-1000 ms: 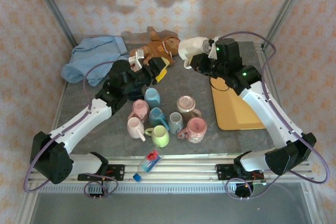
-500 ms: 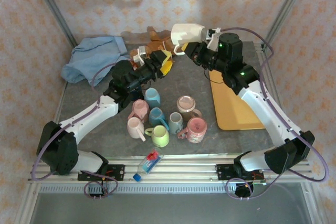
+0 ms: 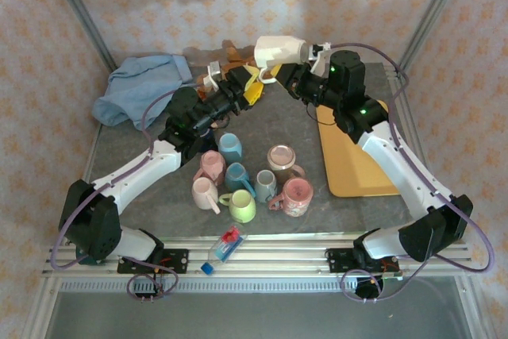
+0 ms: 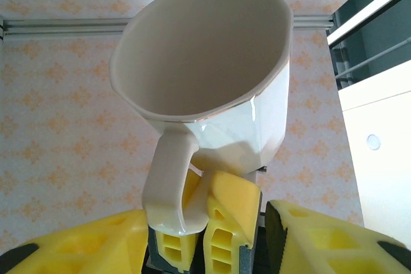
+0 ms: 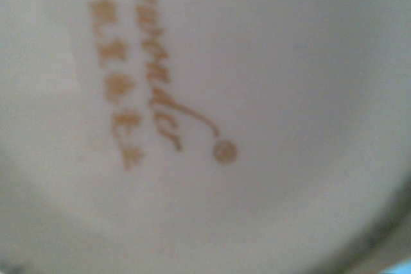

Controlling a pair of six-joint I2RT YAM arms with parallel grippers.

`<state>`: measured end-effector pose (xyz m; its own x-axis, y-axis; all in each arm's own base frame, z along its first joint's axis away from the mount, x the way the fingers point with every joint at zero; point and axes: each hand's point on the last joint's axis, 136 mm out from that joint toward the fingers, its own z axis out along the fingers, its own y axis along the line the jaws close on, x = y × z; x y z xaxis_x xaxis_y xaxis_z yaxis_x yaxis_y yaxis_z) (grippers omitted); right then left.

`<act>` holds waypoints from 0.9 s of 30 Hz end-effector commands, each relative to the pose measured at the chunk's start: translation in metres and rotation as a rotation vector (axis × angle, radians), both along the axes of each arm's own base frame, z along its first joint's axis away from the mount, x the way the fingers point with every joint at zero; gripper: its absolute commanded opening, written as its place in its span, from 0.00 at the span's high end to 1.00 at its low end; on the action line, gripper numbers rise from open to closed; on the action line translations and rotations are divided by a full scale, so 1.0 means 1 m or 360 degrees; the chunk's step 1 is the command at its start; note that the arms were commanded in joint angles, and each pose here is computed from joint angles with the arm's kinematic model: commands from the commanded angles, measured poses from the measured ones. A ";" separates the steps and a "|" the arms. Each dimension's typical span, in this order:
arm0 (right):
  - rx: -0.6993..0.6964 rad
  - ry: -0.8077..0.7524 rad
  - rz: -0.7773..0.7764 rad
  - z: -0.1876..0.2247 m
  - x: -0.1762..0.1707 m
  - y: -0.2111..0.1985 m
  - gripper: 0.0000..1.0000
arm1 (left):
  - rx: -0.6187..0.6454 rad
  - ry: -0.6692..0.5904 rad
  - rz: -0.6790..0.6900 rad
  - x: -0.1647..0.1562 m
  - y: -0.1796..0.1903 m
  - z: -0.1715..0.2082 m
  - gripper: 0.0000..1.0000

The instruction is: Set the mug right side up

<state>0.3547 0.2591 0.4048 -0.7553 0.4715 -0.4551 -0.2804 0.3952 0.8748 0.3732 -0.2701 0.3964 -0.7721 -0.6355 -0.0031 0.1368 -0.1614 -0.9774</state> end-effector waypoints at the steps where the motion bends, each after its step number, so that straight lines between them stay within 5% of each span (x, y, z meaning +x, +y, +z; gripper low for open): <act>1: 0.0130 -0.0249 0.0049 0.046 -0.006 0.001 1.00 | -0.0055 -0.0103 -0.0011 -0.005 -0.001 0.024 0.49; 27: 0.0257 -0.0195 0.0181 0.046 -0.015 0.015 1.00 | -0.0084 -0.0120 -0.0004 0.001 -0.004 0.030 0.67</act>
